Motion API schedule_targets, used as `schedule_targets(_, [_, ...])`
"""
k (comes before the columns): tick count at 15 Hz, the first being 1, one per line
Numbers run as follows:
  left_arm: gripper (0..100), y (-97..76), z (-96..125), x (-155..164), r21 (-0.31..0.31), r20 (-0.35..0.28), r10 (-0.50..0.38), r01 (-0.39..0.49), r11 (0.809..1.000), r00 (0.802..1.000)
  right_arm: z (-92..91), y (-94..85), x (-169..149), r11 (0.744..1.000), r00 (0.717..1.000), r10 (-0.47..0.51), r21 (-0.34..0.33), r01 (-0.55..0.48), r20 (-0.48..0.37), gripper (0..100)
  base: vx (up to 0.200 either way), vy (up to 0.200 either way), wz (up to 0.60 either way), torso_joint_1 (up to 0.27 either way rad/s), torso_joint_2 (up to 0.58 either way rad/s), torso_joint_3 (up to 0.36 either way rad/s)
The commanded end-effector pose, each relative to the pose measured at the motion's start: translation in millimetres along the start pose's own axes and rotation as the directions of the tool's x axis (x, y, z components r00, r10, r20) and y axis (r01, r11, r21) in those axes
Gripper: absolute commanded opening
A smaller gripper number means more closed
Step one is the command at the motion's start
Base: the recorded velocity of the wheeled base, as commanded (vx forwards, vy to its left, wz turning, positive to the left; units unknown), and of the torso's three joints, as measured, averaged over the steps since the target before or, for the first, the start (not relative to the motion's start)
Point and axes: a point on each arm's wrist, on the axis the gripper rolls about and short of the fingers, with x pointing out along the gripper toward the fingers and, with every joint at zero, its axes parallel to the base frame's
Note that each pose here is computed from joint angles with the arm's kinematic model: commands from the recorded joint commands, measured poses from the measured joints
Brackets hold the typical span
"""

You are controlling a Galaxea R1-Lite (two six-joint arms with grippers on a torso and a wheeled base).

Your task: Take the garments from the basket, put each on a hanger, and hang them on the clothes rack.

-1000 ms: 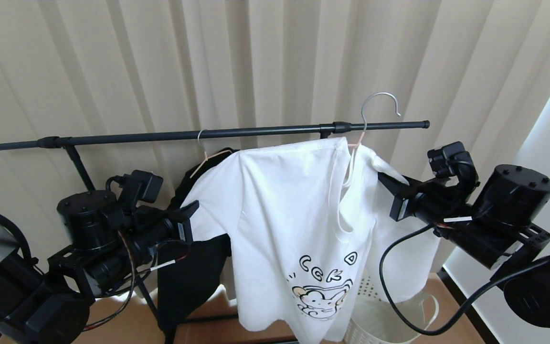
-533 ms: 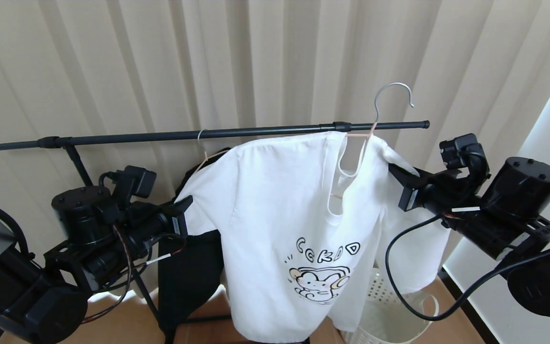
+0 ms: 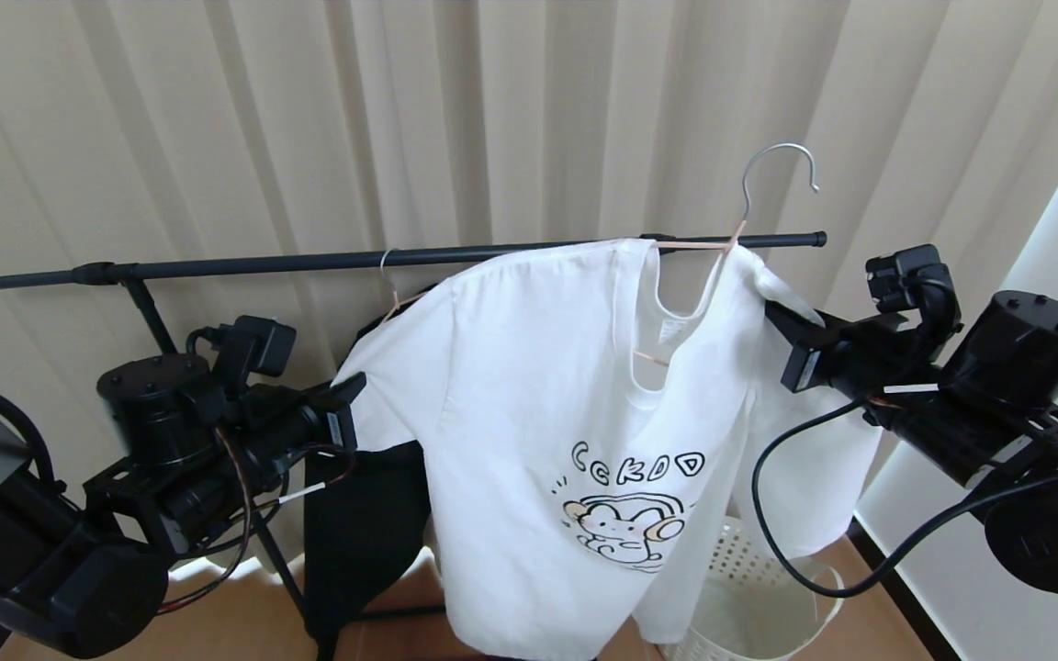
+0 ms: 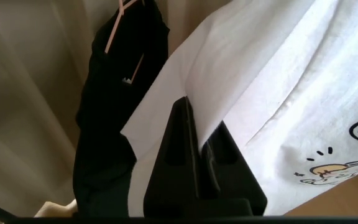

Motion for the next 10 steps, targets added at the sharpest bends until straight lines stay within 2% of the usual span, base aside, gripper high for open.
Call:
schedule_targets(1, [0,0.3,-0.9,1.7,-0.001,-0.002,0.001,-0.001,1.0,1.0,2.4,-4.3,0.7,1.0,1.0,-0.013,-0.002,0.013,0.01,0,0.0,0.0,0.0,0.0,0.0,0.0])
schedule_targets(10, [0,0.7,-1.5,1.1,-0.002,-0.005,0.002,-0.002,1.0,1.0,9.7,-15.3,-0.9,1.0,0.999,-0.024,-0.007,0.024,0.025,0,0.0,0.0,0.0,0.0,0.0,0.0])
